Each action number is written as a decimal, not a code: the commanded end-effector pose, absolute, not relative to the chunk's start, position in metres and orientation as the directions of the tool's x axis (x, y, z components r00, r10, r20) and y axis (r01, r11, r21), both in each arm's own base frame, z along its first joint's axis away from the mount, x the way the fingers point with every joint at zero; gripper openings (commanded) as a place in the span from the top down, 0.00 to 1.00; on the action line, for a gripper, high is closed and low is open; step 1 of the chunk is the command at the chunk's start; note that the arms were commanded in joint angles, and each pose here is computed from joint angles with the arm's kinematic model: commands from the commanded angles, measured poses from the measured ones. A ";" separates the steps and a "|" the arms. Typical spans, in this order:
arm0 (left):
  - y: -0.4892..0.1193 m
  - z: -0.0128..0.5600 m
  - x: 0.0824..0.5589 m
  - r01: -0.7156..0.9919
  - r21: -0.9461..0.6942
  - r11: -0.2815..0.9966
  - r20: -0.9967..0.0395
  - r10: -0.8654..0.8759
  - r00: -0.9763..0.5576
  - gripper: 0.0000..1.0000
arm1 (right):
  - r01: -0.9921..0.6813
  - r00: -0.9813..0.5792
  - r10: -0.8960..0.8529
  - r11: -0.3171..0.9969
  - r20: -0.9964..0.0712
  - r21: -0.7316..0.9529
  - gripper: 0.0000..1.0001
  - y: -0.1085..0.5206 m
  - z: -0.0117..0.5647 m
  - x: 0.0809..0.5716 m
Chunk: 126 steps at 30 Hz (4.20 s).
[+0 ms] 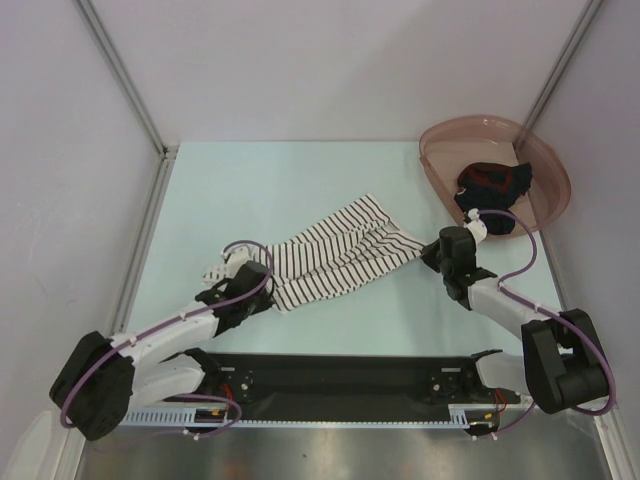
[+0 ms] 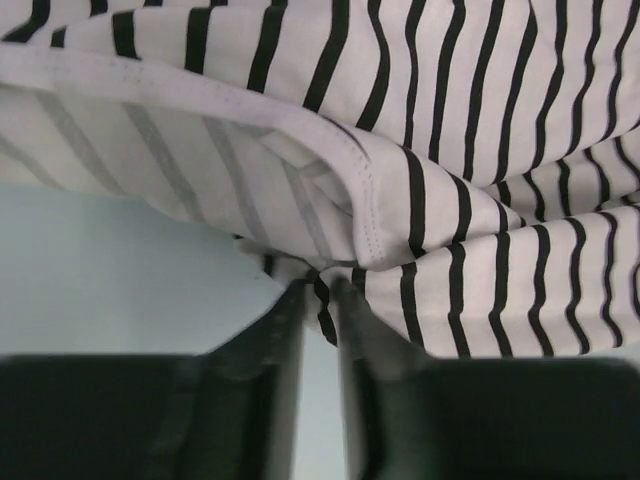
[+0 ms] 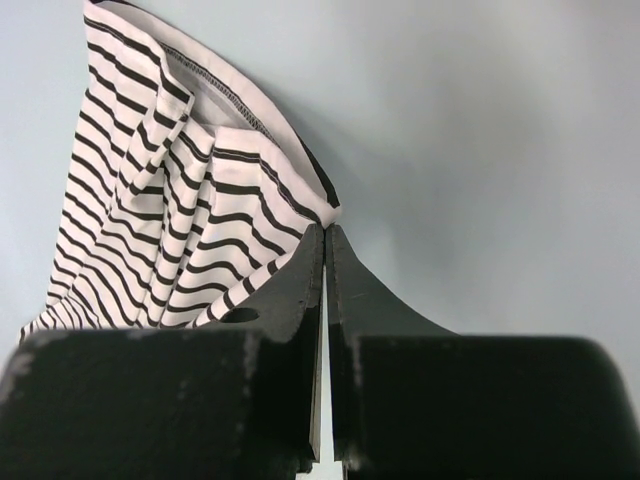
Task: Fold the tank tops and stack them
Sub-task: Flatten the tank top out
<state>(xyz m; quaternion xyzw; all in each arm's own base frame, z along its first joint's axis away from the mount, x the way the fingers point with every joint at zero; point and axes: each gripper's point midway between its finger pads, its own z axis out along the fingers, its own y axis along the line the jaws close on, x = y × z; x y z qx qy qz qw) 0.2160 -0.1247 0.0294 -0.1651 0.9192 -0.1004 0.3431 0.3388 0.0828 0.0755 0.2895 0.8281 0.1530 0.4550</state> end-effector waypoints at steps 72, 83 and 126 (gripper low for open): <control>-0.180 0.061 0.256 0.080 -0.228 0.970 -0.566 -0.066 -0.822 0.49 | 0.366 -0.391 0.565 0.820 -0.726 0.441 1.00 0.082 0.085 0.350; -0.167 0.060 0.253 0.029 -0.206 0.978 -0.578 -0.098 -0.810 0.45 | 0.363 -0.397 0.563 0.822 -0.725 0.439 1.00 0.083 0.085 0.350; -0.182 0.055 0.254 0.071 -0.270 0.960 -0.572 -0.101 -0.814 1.00 | 0.357 -0.400 0.559 0.825 -0.727 0.438 1.00 0.084 0.087 0.350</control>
